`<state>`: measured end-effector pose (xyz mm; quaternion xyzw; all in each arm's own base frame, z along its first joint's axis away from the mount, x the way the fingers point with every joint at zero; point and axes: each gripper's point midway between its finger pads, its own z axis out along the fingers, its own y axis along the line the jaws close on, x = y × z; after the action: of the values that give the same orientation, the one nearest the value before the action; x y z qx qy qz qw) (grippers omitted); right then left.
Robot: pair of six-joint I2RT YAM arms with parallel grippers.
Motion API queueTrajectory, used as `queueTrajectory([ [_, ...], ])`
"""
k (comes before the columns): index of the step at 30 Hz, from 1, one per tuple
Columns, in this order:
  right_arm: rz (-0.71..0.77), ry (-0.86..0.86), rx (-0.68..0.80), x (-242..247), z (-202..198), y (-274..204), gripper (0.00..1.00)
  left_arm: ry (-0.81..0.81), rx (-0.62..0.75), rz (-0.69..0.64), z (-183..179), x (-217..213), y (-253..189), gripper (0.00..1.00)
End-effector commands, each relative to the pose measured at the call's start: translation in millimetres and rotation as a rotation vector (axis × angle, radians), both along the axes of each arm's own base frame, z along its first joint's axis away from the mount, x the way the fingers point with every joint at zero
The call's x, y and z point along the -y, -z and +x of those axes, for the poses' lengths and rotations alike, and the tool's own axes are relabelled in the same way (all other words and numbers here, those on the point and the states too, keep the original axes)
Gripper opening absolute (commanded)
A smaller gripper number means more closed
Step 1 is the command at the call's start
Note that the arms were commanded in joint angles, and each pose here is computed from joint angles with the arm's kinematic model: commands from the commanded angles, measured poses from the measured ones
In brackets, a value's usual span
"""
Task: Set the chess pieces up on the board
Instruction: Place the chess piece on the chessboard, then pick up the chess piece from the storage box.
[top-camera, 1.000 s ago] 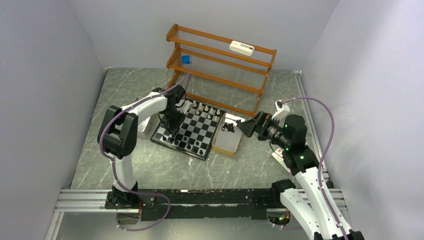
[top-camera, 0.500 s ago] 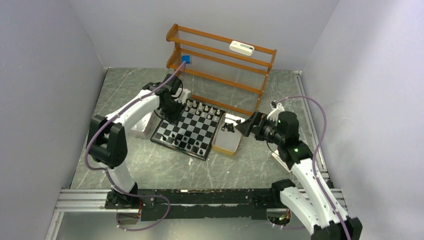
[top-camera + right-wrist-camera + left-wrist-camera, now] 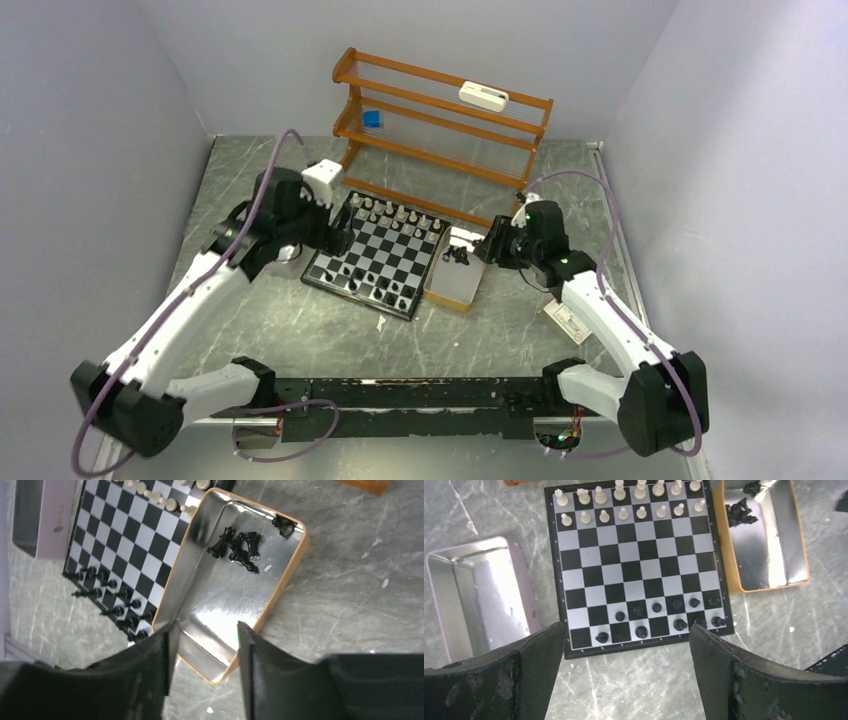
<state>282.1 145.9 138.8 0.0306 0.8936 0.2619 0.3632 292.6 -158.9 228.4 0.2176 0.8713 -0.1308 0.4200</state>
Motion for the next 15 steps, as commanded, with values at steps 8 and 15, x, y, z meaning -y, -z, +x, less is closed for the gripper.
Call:
queueTrajectory([
  [8, -0.402, -0.197, 0.095, -29.6, 38.9, 30.2, 0.45, -0.112, 0.117, -0.125, -39.8, -27.7, 11.7, 0.97],
  [15, -0.502, -0.376, 0.100, -34.7, 46.8, 62.1, 0.47, -0.153, 0.199, -0.143, -47.6, -41.0, 6.1, 0.93],
])
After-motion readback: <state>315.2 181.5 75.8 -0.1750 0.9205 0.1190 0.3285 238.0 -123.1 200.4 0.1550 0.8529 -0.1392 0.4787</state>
